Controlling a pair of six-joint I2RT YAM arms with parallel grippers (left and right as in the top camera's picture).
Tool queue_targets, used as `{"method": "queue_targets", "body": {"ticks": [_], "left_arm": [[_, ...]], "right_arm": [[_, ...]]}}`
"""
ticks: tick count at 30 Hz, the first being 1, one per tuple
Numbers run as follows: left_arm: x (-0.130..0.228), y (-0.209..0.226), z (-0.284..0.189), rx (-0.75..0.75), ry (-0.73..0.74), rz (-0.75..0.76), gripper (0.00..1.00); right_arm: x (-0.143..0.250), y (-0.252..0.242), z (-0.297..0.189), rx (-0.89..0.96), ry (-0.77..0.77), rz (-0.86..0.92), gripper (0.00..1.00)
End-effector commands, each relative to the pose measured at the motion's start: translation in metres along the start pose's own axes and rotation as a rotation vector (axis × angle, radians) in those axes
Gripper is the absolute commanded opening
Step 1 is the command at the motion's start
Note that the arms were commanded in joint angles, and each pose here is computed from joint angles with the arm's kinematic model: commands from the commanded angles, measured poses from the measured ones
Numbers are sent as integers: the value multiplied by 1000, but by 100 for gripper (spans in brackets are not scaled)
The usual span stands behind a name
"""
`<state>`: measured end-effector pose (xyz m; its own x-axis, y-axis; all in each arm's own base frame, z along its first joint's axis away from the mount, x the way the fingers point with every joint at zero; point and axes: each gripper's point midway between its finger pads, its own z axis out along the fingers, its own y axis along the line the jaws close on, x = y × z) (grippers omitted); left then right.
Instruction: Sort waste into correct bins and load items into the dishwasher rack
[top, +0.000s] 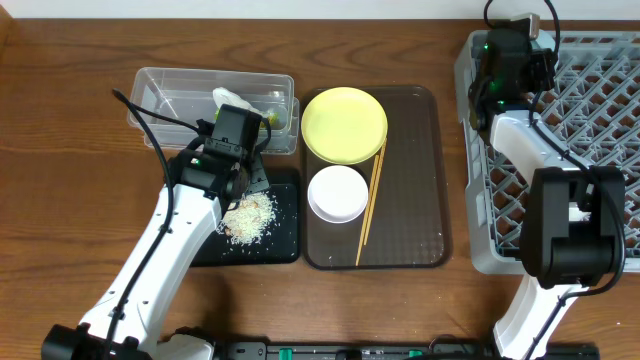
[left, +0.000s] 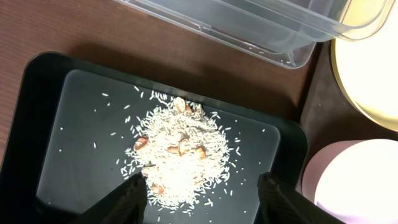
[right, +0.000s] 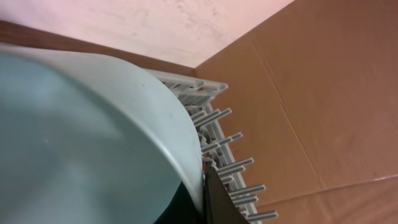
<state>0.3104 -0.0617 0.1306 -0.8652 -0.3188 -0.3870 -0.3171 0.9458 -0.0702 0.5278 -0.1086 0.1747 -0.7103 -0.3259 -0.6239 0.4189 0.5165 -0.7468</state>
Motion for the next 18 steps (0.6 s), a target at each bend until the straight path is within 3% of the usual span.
{"method": "queue_targets", "body": {"ticks": [1,11,16,18], "left_arm": [[-4,3,-1,-18,-11,-12,60],[-5,2,-1,-16,-15,-13,60],[-5,2,-1,-16,-15,-13,61],[-5,2,-1,-16,-14,-13,61]], "right_arm": [[10,13,-9,23,37,4,1],[24,27,-58,-110,112,58,2],[33,44,-87,-381,171,94,27],[32,44,-100,-468,177,102,32]]}}
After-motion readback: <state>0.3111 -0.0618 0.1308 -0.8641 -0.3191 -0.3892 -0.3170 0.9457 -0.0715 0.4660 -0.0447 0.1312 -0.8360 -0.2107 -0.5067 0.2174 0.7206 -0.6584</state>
